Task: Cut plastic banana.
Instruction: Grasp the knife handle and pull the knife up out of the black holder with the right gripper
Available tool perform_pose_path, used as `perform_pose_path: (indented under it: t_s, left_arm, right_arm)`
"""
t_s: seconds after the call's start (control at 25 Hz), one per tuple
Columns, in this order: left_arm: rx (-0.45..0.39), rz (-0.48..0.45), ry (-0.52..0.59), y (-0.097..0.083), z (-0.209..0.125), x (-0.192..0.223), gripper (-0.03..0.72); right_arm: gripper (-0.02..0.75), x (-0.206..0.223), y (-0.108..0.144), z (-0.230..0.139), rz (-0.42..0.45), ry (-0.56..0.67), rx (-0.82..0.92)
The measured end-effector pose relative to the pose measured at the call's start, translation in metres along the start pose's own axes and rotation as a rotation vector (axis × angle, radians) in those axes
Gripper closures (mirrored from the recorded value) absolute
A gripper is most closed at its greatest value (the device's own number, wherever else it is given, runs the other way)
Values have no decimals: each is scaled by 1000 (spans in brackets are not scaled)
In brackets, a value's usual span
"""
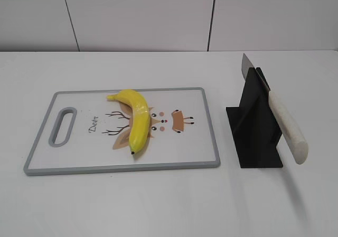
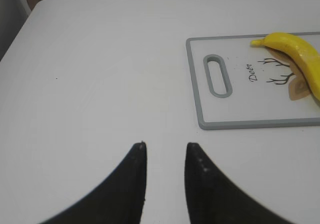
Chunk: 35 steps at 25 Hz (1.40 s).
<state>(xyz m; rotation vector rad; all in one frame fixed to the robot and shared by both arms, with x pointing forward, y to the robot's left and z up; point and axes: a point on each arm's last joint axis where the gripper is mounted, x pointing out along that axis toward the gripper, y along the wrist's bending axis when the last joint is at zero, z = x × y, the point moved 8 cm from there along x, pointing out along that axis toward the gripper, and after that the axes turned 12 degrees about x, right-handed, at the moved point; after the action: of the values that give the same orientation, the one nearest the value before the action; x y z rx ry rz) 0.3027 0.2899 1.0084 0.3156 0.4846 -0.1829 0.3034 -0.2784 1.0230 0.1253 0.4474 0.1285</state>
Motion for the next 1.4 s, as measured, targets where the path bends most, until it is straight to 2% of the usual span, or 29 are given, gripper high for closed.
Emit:
perform_pose_path:
  t_s: [1.28,1.4]
  left_arm:
    - [0,-1,0,0,0,0,452]
    - [0,-1,0,0,0,0,415]
  right_arm:
    - [156,0,0,0,0,0,0]
    - [156,0,0,0,0,-2,0]
